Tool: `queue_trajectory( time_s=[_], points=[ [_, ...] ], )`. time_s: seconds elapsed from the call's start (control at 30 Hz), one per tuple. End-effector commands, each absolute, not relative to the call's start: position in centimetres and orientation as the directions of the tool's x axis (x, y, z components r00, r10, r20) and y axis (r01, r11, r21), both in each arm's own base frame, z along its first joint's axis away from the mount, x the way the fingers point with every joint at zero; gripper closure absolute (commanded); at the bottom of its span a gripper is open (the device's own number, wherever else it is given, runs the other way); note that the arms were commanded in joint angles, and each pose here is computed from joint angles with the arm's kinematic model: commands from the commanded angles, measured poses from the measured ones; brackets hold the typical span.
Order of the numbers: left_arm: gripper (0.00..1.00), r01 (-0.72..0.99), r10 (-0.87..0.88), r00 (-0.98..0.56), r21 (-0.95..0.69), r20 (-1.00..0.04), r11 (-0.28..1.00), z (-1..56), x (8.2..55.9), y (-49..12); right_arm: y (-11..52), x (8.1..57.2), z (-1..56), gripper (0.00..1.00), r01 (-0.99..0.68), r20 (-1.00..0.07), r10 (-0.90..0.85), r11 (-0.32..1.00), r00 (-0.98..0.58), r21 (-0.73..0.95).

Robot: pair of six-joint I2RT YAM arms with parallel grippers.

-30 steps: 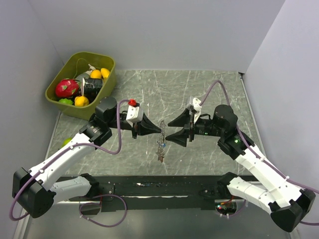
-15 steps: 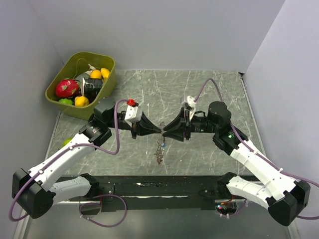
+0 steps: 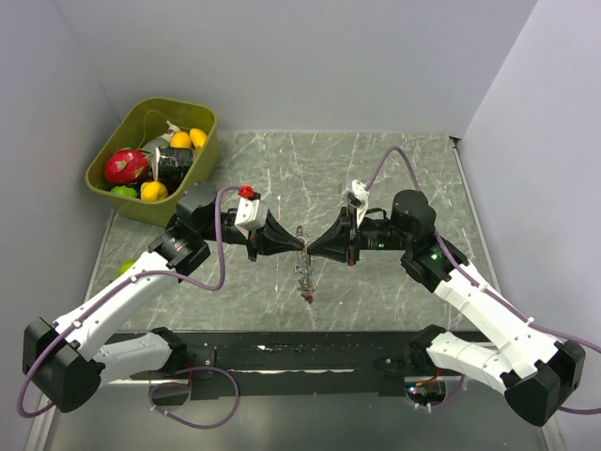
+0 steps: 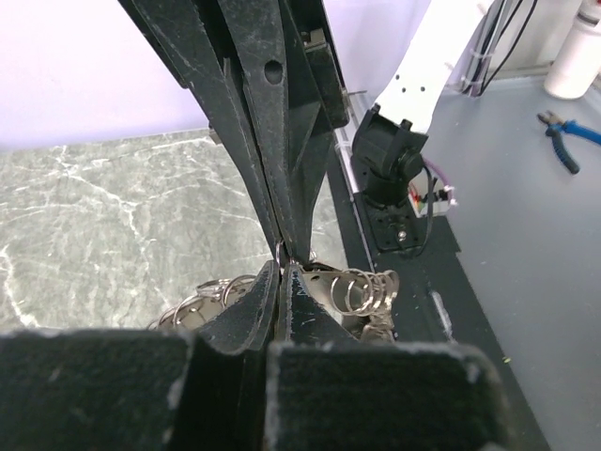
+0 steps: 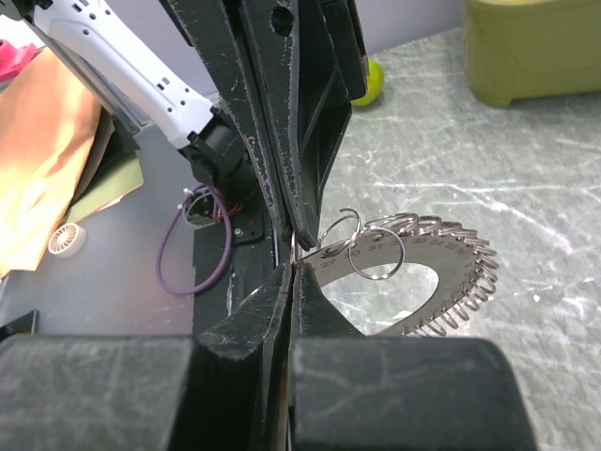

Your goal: Put the keys on the keyring

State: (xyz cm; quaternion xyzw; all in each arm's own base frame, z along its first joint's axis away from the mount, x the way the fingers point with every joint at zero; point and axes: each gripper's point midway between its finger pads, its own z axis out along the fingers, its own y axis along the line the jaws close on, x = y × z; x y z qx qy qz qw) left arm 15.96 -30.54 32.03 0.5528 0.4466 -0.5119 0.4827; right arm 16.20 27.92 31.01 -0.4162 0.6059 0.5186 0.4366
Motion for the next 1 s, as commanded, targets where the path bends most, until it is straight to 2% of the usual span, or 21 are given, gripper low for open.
queue_trajectory(
  time_s=[0.0,0.03,0.13,0.17,0.27,0.4,0.6,0.97],
  points=[
    [0.99,0.971,-0.011,0.155,0.155,-0.988,-0.181,33.4,15.2,-30.5,27.9,17.6,33.9,1.00,-0.965,-0.978,-0.019,0.166,-0.208,0.203],
    [0.99,0.970,-0.005,0.161,0.159,-0.987,-0.182,33.6,15.2,-30.4,27.9,17.7,33.6,1.00,-0.962,-0.975,-0.036,0.174,-0.221,0.212],
    [0.88,0.973,0.046,0.155,0.145,-0.987,-0.180,32.9,15.4,-30.3,27.7,18.0,33.1,1.00,-0.961,-0.972,-0.082,0.187,-0.221,0.203],
    [0.79,0.972,0.058,0.171,0.159,-0.984,-0.173,32.6,15.8,-30.3,27.6,18.2,33.0,1.00,-0.960,-0.970,-0.098,0.196,-0.223,0.201],
    [0.66,0.977,0.100,0.155,0.138,-0.983,-0.166,31.9,15.9,-30.0,27.1,18.8,32.0,1.00,-0.961,-0.959,-0.193,0.224,-0.208,0.164],
    [0.54,0.983,0.149,0.145,0.125,-0.978,-0.138,31.2,16.4,-29.8,26.9,18.9,31.6,1.00,-0.971,-0.944,-0.272,0.198,-0.185,0.133],
    [0.50,0.984,0.197,0.151,0.130,-0.969,-0.118,31.3,17.5,-30.0,27.1,18.9,30.9,1.00,-0.976,-0.923,-0.333,0.160,-0.193,0.146],
    [0.54,0.985,0.254,0.112,0.074,-0.961,-0.154,30.3,19.1,-31.2,26.8,19.5,30.4,1.00,-0.977,-0.910,-0.373,0.174,-0.183,0.125]
  ],
)
